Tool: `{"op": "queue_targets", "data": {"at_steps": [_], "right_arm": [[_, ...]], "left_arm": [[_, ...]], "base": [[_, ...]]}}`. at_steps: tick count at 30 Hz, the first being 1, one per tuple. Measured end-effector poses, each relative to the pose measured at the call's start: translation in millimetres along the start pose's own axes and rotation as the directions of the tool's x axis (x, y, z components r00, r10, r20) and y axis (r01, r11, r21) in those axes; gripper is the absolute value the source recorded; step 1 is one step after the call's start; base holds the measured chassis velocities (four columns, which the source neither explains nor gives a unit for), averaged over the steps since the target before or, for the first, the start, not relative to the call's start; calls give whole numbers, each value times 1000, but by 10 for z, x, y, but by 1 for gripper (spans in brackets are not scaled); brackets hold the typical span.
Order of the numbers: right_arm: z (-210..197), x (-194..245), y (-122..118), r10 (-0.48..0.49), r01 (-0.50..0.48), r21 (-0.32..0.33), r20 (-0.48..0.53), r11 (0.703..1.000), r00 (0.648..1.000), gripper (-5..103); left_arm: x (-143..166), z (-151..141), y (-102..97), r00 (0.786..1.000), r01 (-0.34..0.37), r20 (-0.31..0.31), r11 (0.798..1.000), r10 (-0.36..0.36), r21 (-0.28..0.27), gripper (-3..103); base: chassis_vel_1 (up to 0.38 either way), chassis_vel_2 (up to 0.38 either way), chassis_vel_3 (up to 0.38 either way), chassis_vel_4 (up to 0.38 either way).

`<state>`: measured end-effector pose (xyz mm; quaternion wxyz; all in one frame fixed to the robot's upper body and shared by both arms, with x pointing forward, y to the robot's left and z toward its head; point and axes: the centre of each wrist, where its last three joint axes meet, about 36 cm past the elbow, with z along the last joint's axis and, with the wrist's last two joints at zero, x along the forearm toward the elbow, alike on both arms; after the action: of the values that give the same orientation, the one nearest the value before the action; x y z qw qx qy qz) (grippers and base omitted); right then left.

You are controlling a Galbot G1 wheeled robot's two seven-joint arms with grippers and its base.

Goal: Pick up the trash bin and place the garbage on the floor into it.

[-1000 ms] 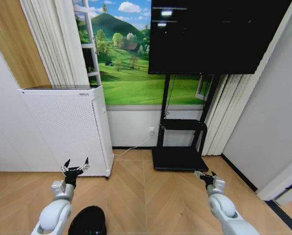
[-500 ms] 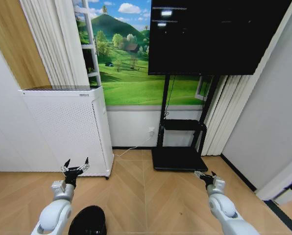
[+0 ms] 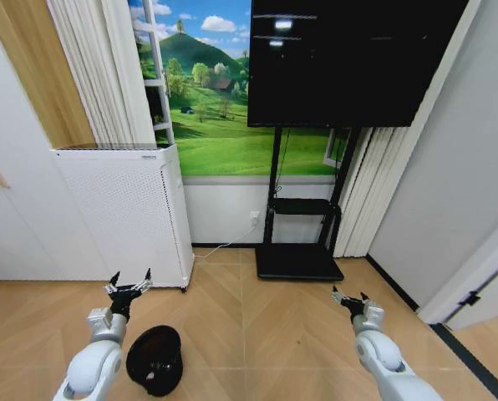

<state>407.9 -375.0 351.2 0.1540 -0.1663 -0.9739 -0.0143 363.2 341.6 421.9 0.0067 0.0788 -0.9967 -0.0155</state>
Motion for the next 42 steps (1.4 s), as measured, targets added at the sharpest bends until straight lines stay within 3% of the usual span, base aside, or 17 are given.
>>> {"op": "queue_targets", "data": {"at_steps": [42], "right_arm": [[1,0,0,0,0,0,0,1000,1000,100]], "left_arm": [[0,0,-1,1000,0,0,1000,0,0,100]], "base": [[327,-380,-326,378]]}}
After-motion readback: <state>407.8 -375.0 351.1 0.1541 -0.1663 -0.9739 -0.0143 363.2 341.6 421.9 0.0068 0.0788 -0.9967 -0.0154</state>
